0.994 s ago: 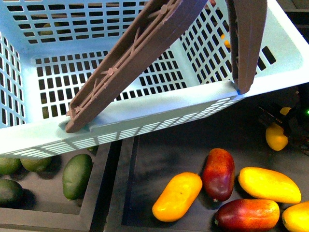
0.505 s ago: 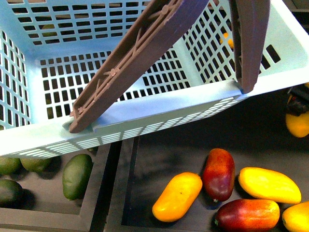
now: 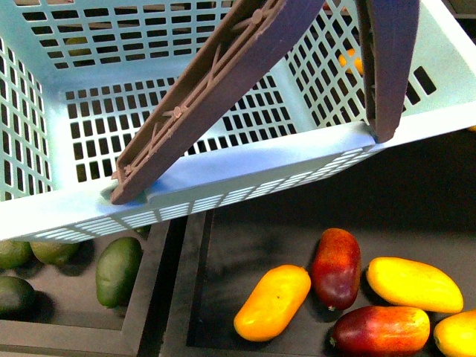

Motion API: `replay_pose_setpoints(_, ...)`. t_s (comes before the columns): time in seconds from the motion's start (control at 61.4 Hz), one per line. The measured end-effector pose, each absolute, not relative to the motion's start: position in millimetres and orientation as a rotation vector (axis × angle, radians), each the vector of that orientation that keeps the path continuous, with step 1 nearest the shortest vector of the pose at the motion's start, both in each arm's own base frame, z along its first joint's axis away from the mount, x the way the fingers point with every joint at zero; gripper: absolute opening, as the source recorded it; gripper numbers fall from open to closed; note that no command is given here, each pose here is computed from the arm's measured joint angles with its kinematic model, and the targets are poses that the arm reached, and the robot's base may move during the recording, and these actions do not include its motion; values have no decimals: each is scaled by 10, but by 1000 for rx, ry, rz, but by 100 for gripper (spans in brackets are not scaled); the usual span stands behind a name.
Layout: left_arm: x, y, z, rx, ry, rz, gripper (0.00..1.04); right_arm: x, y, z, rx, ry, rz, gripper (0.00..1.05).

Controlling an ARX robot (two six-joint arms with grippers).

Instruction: Pick lemon and mango into basket

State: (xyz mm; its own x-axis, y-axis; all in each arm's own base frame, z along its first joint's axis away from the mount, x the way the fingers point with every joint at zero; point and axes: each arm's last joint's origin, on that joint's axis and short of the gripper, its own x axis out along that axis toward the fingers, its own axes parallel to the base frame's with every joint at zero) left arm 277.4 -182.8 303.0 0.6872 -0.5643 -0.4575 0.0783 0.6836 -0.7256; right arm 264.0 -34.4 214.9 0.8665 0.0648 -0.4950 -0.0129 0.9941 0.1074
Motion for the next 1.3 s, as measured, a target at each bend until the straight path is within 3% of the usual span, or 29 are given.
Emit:
replay_pose_setpoints(0.277, 2775, -1826, 3030, -736, 729, -395, 5, 2345, 217, 2652, 104, 371, 143, 58)
replay_pose_setpoints(0.75, 2775, -1827, 3030, -737, 730, -396, 5, 2493, 1229, 2612, 131, 386, 290, 58)
replay_pose_setpoints(1.027, 2775, -1827, 3030, -734, 730, -399, 5, 2584, 1273, 2519, 132, 392, 187, 97)
replay_pose_setpoints(1.173, 2773, -1835, 3026, -737, 734, -399, 5, 2472, 994, 2575, 148, 334, 59, 96)
replay_pose_setpoints(1.222, 2782, -1822, 3025, -736, 726, -385, 5, 2395, 824, 2560, 121, 179, 3, 86)
replay_pose_setpoints(1.304, 2787, -1815, 3025, -733, 720, -378, 5, 2280, 687, 2503, 93, 45, 2, 74)
